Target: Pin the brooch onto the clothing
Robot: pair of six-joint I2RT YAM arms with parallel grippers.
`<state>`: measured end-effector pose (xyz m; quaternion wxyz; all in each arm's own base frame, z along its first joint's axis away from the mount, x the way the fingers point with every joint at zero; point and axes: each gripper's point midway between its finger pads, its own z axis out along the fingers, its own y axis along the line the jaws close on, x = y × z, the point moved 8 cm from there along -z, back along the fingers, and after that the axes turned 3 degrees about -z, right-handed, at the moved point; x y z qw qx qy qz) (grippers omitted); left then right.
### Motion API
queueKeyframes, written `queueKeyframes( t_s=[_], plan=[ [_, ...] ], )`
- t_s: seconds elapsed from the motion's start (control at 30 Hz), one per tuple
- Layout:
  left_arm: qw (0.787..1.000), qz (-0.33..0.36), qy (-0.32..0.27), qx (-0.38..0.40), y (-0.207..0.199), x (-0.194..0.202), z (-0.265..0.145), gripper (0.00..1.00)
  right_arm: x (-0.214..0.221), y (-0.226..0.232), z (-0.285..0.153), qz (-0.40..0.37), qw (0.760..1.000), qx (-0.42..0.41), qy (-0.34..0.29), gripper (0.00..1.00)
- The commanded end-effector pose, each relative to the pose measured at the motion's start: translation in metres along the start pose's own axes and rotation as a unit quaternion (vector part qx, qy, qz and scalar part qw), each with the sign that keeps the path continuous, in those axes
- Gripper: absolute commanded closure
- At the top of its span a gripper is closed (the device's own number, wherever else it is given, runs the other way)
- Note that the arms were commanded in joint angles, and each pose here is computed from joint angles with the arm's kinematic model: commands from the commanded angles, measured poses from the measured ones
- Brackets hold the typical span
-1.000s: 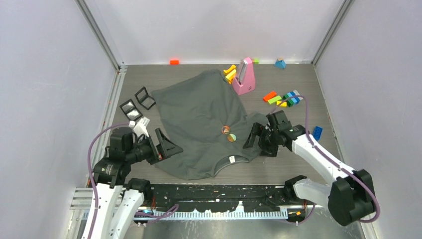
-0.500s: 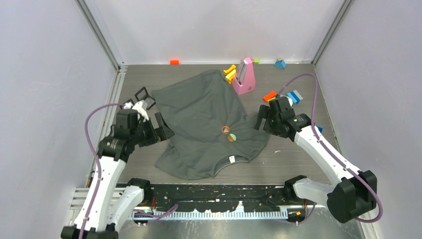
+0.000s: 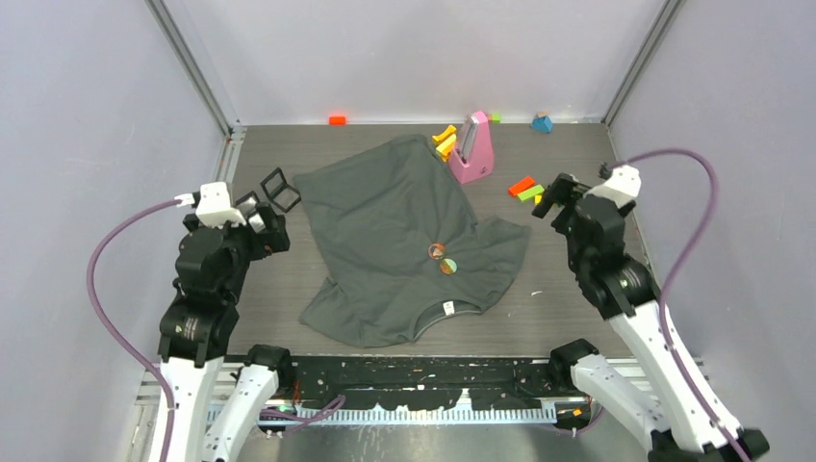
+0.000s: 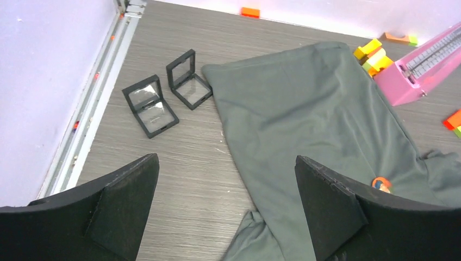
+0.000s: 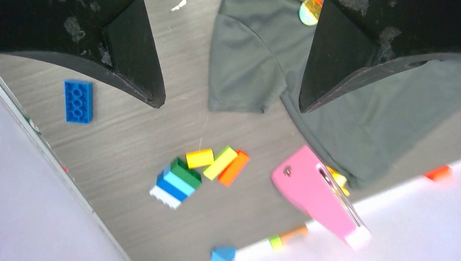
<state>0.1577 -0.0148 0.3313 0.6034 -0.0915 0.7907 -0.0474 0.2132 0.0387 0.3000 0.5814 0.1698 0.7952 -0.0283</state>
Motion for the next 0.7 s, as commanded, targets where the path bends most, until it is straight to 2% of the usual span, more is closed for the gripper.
queueKeyframes(
  t_s=[0.0,0.2,0.67],
  plan=[
    [0.998,0.023,-0.049,-0.024,0.010,0.012,0.011,0.00,-0.004,-0.014,-0.009,0.028,0.994,-0.011,-0.103,0.00],
    [0.998,0.025,-0.042,-0.035,0.013,0.019,0.014,0.00,0.014,-0.025,-0.019,0.040,0.991,-0.033,-0.125,0.00],
    [0.998,0.019,-0.049,-0.040,0.015,0.020,0.012,0.00,0.014,-0.026,-0.021,0.047,0.991,-0.032,-0.123,0.00]
  ],
)
